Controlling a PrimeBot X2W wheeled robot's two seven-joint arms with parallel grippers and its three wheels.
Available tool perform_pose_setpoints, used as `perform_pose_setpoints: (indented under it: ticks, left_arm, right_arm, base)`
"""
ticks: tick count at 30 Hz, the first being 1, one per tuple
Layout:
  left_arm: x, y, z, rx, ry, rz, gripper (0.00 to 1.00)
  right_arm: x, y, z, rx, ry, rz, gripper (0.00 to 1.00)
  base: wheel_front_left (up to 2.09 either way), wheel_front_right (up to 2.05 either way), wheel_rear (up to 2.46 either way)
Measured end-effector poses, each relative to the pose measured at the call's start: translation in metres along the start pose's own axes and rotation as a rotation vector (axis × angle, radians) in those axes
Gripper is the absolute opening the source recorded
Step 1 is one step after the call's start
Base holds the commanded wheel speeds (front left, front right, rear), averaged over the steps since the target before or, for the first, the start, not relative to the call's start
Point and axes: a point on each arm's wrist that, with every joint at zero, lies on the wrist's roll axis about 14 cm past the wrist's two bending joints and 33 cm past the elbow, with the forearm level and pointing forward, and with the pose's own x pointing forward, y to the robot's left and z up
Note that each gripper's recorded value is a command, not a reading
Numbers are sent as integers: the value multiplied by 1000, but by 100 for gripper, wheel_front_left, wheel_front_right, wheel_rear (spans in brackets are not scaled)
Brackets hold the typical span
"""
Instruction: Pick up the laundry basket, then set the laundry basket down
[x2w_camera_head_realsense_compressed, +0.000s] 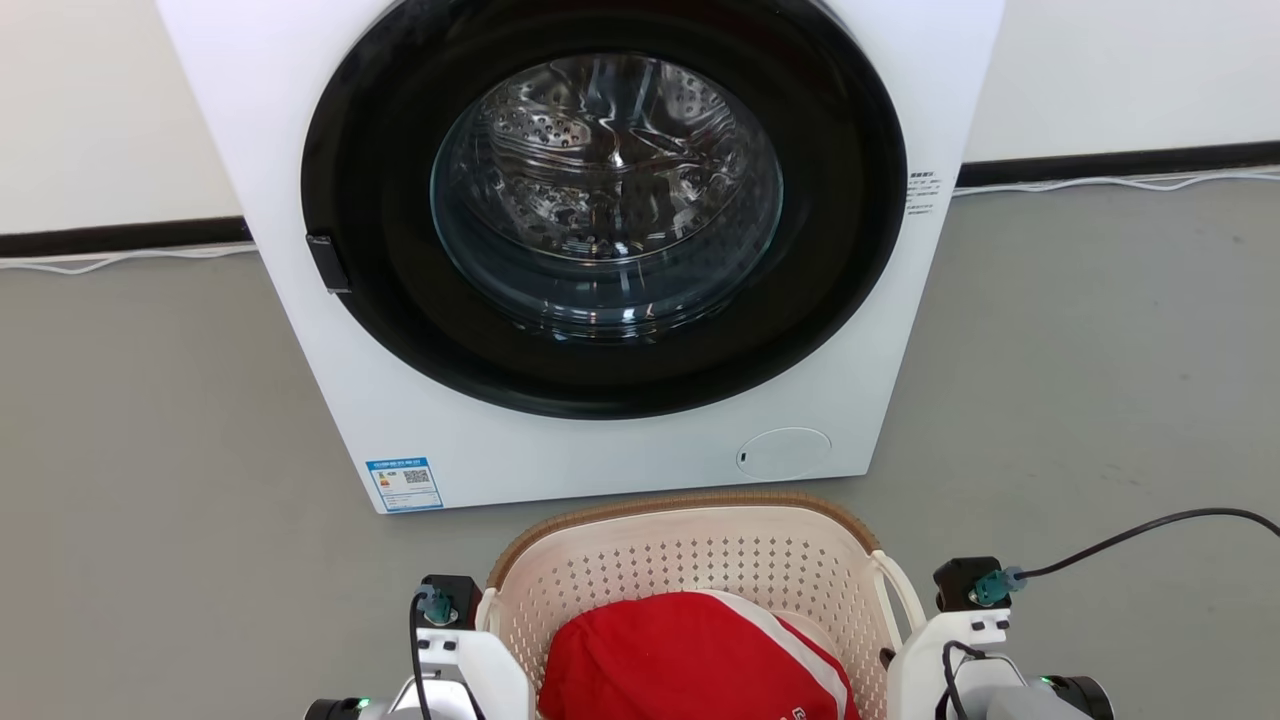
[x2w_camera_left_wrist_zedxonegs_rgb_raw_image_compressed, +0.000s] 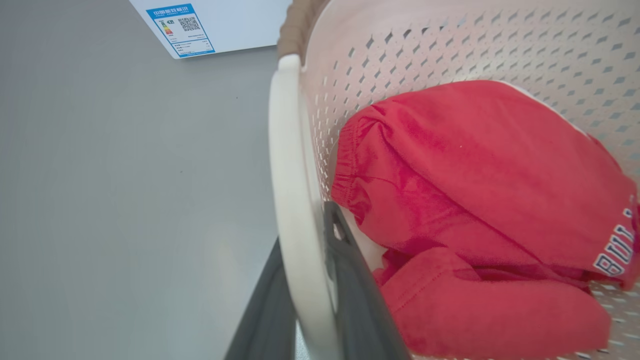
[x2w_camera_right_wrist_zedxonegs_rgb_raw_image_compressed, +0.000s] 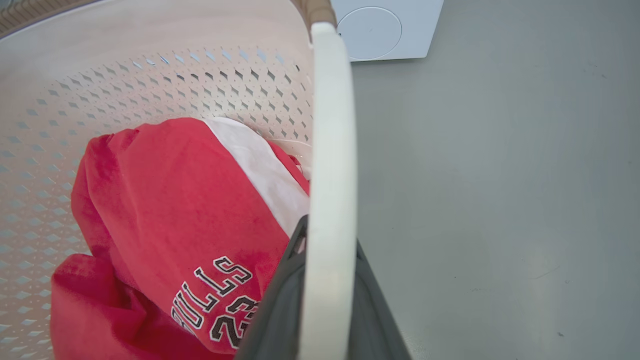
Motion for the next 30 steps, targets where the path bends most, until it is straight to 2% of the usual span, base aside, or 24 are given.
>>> perform_pose_setpoints:
  ticks: [30]
  left_arm:
    - [-1,-2,-4,2,6,-2,0]
  right_arm:
    - [-1,2,-3,7,3,6,0]
  base:
    - [0,0,0]
